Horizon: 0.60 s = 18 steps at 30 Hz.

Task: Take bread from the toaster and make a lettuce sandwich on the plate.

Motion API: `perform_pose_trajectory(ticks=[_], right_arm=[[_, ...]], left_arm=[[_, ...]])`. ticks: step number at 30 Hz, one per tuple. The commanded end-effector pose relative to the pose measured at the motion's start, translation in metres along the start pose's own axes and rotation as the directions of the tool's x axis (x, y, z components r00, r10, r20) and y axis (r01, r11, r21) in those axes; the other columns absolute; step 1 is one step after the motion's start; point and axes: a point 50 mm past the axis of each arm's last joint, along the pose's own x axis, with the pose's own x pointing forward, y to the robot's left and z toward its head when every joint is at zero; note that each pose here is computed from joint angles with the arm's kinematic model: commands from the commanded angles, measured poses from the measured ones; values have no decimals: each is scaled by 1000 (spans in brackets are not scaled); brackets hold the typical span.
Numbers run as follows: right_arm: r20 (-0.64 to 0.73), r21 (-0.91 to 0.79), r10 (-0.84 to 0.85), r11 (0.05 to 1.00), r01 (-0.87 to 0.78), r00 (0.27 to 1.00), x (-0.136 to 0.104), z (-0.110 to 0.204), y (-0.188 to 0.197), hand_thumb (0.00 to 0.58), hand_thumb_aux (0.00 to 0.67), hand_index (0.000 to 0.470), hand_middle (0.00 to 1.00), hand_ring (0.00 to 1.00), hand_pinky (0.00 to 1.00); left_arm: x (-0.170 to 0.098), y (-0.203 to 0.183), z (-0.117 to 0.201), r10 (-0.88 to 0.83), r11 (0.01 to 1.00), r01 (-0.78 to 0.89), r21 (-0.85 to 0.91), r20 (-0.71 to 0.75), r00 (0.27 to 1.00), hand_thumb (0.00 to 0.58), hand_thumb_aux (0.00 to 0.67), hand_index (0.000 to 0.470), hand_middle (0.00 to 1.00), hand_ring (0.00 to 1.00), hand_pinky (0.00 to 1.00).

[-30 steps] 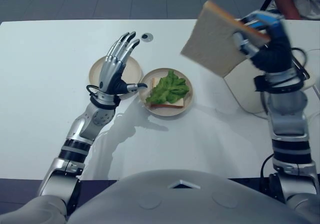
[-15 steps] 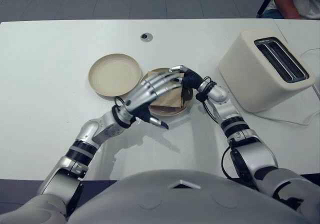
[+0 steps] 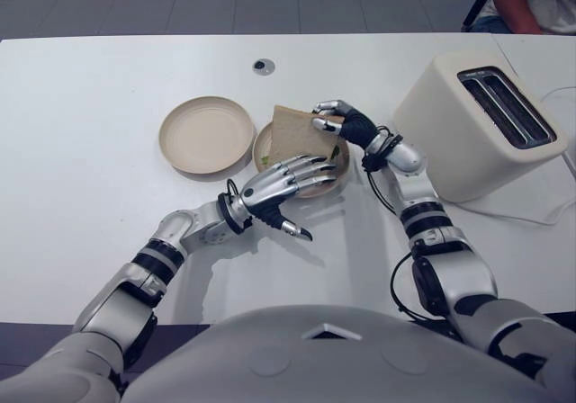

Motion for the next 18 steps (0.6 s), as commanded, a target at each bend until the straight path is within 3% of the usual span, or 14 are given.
perform_pose_trajectory(ticks=[1, 4, 10, 11, 14, 15, 16, 17, 18], right_arm=[[-49, -77, -16, 997, 12, 999, 4, -2, -4, 580, 670, 470, 1000, 1000, 1000], [-110, -110, -34, 994, 22, 993, 2, -13, -3, 580, 670, 470, 1000, 1000, 1000], [-214, -187, -24, 982, -17, 977, 0, -32, 6, 580, 670, 470, 1000, 1000, 1000], [-219, -201, -36, 980, -9, 975, -1, -33, 5, 580, 670, 470, 1000, 1000, 1000], [-200, -223, -80, 974, 34, 976, -1, -31, 1, 580, 670, 470, 1000, 1000, 1000], [-186, -246, -95, 968, 47, 978, 0, -30, 1, 140, 87, 61, 612, 612, 612], [-148, -292, -135, 952, 87, 980, 1, -24, -3, 0, 0, 0, 0, 0, 0], [-72, -362, -227, 913, 186, 971, 0, -14, -14, 0, 0, 0, 0, 0, 0], [26, -432, -337, 845, 314, 941, -2, 0, -29, 0, 0, 0, 0, 0, 0]], left_arm=[[2, 4, -1, 5, 1000, -5, 22, 9, 1000, 49, 29, 20, 0, 0, 0], [3, 2, -9, -12, 1000, 13, 26, -18, 1000, 18, 11, 7, 0, 0, 0], [6, -9, -23, -63, 997, 66, 32, -69, 996, 31, 18, 13, 0, 0, 0], [6, -11, -26, -77, 996, 80, 32, -83, 994, 5, 3, 2, 0, 0, 0], [3, -19, -38, -132, 991, 135, 14, -144, 981, 14, 8, 6, 0, 0, 0], [1, -23, -42, -158, 987, 161, 0, -167, 973, 71, 42, 29, 0, 0, 0], [-2, -28, -44, -188, 982, 189, -13, -183, 965, 79, 47, 33, 0, 0, 0], [-4, -32, -44, -214, 977, 213, -24, -188, 959, 168, 105, 74, 0, 0, 0], [-5, -35, -43, -230, 973, 227, -39, -187, 955, 198, 126, 88, 0, 0, 0]])
